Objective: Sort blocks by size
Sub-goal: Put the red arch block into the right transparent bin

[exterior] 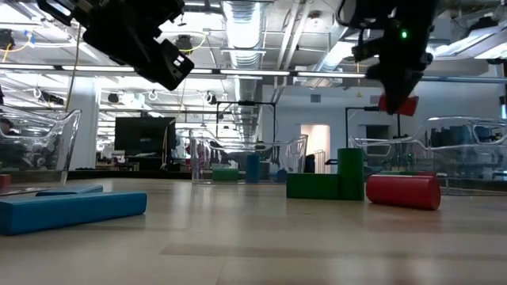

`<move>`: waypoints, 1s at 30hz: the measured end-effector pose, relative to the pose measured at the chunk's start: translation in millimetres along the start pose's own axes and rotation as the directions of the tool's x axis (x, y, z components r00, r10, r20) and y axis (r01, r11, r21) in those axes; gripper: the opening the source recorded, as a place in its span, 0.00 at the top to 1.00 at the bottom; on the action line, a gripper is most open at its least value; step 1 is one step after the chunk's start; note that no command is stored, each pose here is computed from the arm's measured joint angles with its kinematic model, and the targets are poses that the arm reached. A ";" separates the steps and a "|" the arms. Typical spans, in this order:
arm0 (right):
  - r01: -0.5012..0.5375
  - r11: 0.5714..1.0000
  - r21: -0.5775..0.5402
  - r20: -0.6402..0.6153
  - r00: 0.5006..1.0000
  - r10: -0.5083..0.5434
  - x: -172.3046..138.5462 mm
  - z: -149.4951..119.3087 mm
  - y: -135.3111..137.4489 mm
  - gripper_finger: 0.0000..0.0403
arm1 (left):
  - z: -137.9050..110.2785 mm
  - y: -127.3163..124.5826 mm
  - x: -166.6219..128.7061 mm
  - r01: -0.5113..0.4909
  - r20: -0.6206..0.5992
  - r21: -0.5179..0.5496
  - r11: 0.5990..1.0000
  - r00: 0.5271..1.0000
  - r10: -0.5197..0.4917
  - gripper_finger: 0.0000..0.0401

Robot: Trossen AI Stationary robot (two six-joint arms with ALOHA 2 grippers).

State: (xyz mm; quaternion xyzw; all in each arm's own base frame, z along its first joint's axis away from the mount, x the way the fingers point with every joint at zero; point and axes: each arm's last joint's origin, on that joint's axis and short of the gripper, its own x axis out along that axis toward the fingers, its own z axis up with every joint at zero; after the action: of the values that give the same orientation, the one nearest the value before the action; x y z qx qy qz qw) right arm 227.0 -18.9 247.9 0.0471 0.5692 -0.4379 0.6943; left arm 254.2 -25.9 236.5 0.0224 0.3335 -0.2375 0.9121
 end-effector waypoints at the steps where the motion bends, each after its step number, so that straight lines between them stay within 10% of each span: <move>1: -0.002 1.000 0.003 -0.021 1.000 0.002 6.2 -1.7 -0.8 0.85 | 0.1 -0.6 0.2 0.002 0.000 0.002 1.000 1.000 -0.002 0.65; 14: -0.211 0.975 0.071 -0.109 0.970 0.218 66.7 -21.2 2.3 0.85 | 0.7 -3.8 1.4 0.011 -0.001 0.012 1.000 1.000 -0.011 0.65; 30: -0.256 0.963 0.080 -0.142 0.954 0.265 71.4 -28.8 6.7 0.71 | 0.8 -3.6 1.4 0.009 0.000 0.011 1.000 1.000 -0.009 0.65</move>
State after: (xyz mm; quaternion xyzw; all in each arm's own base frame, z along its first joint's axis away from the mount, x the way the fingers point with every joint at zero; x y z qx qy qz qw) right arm 207.5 -38.1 175.6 0.1759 0.5956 -0.3548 0.6989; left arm 254.0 -29.9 236.7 0.0260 0.3322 -0.2432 0.9110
